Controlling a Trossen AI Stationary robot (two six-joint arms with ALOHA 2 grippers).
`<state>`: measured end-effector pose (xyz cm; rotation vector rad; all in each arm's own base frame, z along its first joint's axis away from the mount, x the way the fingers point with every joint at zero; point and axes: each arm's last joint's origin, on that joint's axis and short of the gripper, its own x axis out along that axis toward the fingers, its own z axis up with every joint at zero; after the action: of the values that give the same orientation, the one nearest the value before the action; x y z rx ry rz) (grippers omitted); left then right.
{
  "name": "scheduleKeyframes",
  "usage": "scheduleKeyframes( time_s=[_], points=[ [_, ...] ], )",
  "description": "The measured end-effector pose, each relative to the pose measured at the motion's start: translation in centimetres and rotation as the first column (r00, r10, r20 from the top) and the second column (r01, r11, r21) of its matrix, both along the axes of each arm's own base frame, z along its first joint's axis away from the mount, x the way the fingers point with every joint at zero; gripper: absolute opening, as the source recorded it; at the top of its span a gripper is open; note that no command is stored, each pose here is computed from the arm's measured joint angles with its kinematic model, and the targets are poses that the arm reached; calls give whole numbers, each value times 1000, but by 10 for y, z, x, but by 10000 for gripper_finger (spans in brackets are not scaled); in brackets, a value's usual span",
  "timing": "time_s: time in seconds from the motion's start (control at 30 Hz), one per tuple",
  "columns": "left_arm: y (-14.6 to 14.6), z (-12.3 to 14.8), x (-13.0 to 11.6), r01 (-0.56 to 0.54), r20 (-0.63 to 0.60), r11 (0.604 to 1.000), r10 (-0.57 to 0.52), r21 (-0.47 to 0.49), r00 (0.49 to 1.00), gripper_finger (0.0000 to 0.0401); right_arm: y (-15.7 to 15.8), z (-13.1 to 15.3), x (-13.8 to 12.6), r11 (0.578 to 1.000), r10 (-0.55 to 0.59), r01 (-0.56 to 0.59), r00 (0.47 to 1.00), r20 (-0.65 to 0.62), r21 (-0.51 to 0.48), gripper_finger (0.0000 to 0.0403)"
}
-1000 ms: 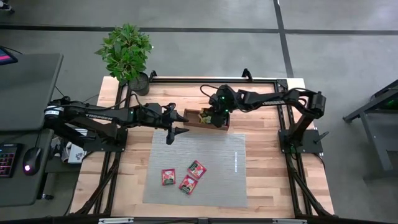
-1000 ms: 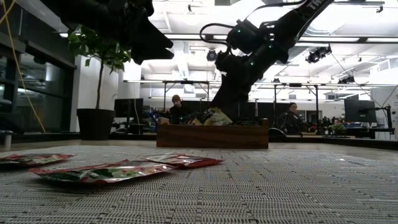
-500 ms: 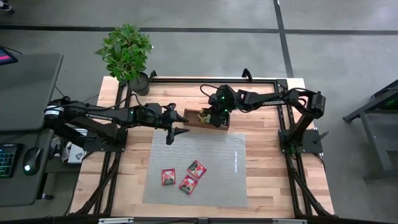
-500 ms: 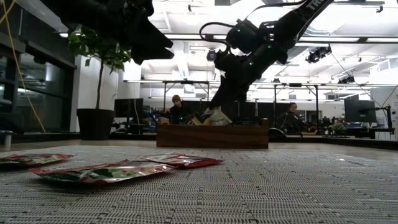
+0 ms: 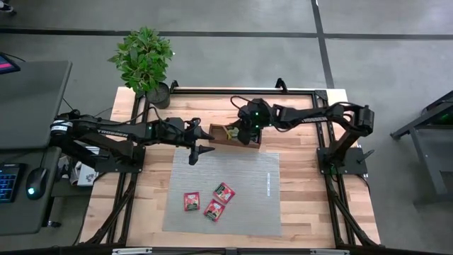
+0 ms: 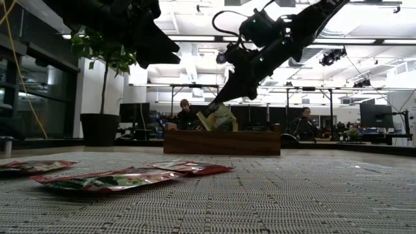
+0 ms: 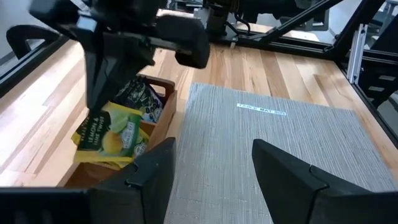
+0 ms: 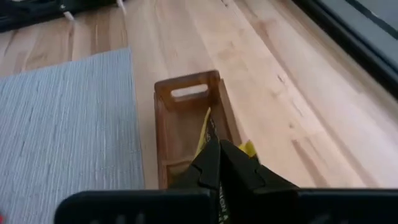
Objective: Pick & Place Tea
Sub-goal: Put the yellow tea bag into the middle section of the wooden organizer
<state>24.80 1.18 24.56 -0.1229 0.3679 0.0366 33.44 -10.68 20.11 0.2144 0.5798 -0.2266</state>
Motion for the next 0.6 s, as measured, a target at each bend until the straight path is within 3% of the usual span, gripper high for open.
scheduleKeyframes(
  time_s=[0.37, 0.6],
  points=[
    [0, 0, 0, 9, 0, 1000, -9, 19, 1000, 211, 24, -31, -15, 982, -191, 189, 967, 172, 26, 0],
    [0, 0, 0, 11, 0, 1000, -11, 22, 1000, 211, 27, -42, -23, 976, -217, 214, 962, 165, 36, 0]
  ],
)
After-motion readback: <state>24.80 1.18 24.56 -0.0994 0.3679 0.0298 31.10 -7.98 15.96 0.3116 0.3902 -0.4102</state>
